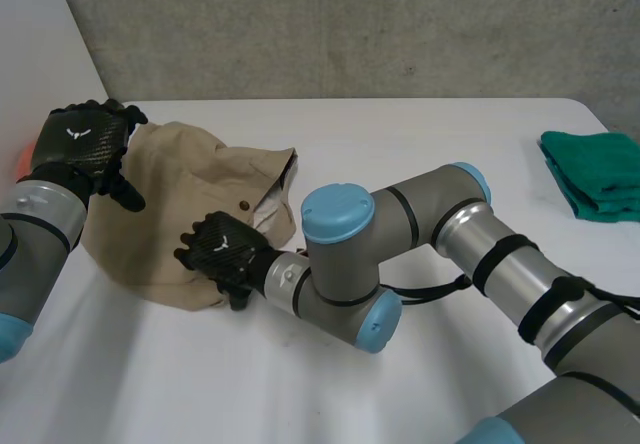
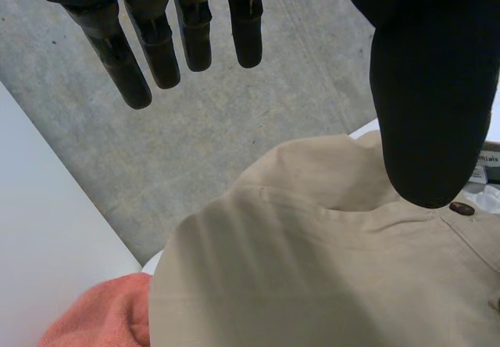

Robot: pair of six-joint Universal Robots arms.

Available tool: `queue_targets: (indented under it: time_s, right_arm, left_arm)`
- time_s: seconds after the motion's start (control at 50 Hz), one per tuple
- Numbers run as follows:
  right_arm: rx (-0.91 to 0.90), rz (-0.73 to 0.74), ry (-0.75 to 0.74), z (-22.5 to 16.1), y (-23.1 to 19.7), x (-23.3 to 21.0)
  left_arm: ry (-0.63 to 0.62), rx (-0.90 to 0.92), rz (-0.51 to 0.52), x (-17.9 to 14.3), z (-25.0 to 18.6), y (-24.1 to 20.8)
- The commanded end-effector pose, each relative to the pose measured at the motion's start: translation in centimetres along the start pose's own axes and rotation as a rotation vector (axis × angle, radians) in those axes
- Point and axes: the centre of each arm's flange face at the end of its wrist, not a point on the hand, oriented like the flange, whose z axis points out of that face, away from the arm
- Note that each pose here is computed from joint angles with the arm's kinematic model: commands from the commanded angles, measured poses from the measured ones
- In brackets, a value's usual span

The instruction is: Fold the laundry.

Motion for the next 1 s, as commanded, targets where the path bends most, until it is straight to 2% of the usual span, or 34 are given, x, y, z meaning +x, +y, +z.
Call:
queue_targets:
  time_s: [0.02, 0.22, 0.36, 0.46, 0.48, 0.56, 0.62, 0.7, 0.82, 0.9, 1.0]
  right_arm:
    - [0.005, -0.023, 0.068, 0.7, 0.3, 0.9]
    - [-0.007, -0.021, 0.069, 0.7, 0.8, 0.8]
    - [0.006, -0.020, 0.077, 0.2, -0.9, 1.6]
    - [-0.017, 0.005, 0.126, -1.3, -1.8, 4.5]
    - [-0.055, 0.032, 0.171, -2.6, -1.0, 7.2]
    - [-0.128, 0.089, 0.274, -6.4, 0.0, 13.0]
    - [-0.167, 0.117, 0.324, -8.6, 1.0, 15.3]
    - [-0.260, 0.173, 0.450, -14.2, 3.9, 19.8]
    - [-0.335, 0.226, 0.548, -20.2, 5.0, 21.5]
    - [-0.410, 0.255, 0.589, -24.3, 6.4, 21.0]
    - [-0.479, 0.285, 0.558, -26.3, 7.9, 19.1]
  left_arm:
    - [0.006, -0.001, 0.000, 0.0, 0.1, 0.1]
    - [0.025, -0.008, -0.003, -0.2, 0.1, 0.5]
    - [0.025, -0.005, -0.003, -0.2, 0.0, 0.4]
    - [0.022, 0.007, -0.004, -0.3, -0.2, -0.1]
    - [0.021, 0.012, -0.003, -0.3, -0.3, -0.3]
    - [0.013, 0.027, -0.002, -0.5, -0.5, -0.8]
    - [0.012, 0.035, -0.001, -0.6, -0.7, -1.1]
    - [0.016, 0.042, -0.019, -0.4, -0.8, -1.3]
    - [0.031, 0.036, -0.035, 0.0, -1.1, -1.2]
    - [0.064, 0.033, -0.033, 1.1, -1.6, -1.1]
    - [0.129, 0.007, -0.024, 3.3, -2.6, -0.4]
